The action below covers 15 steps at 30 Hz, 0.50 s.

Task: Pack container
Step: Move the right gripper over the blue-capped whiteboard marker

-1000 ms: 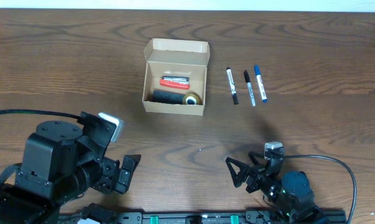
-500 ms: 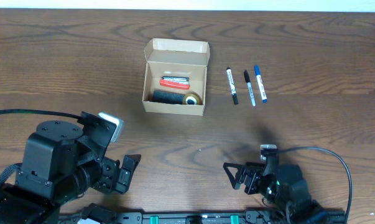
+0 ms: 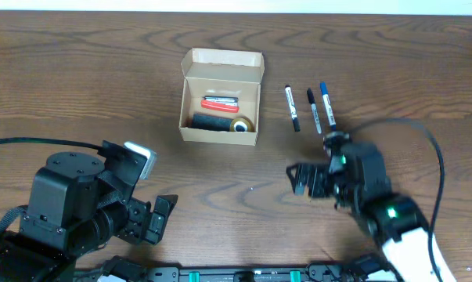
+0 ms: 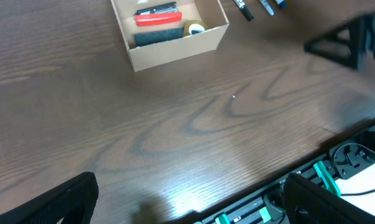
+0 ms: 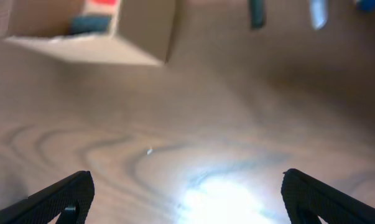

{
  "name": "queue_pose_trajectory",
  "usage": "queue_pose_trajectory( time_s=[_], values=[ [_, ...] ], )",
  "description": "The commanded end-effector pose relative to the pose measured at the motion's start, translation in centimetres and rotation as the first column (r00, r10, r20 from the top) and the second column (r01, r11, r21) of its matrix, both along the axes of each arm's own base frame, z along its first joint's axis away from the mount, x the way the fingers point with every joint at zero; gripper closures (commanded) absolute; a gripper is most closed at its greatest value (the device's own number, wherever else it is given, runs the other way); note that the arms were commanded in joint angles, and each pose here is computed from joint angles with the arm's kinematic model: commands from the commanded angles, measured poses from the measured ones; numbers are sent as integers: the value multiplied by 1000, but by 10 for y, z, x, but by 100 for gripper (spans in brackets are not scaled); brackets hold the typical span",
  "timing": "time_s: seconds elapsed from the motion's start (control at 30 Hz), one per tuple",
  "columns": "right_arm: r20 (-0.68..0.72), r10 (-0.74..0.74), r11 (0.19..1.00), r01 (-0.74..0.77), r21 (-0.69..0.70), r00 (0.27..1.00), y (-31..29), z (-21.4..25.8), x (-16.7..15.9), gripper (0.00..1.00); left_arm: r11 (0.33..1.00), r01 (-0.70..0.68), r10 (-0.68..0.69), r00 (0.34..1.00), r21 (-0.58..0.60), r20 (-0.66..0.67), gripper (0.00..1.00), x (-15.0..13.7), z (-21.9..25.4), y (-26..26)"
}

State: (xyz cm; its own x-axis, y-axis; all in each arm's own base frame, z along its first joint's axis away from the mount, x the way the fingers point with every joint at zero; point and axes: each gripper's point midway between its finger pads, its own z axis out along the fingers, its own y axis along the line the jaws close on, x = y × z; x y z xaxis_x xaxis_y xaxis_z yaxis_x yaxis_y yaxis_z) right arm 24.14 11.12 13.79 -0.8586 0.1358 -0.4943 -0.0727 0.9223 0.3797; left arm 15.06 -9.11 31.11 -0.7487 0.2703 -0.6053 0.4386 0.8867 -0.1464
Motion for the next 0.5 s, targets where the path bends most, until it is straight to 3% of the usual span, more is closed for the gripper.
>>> queue_pose_trajectory(
  time_s=[0.0,0.27,0.47],
  values=[
    [29,21,995,-18,-99,999,-14,11,35,1,1000,9,-9,1000,-2,-13,5,-1,-3,-1],
    [31,-104,955,108,-275,994,-60,17,113,1,1000,9,-9,1000,-2,-13,5,-1,-3,-1],
    [5,-118,915,111,-388,993,-101,1,154,2,1000,9,-9,1000,-2,-13,5,-1,-3,-1]
  ],
)
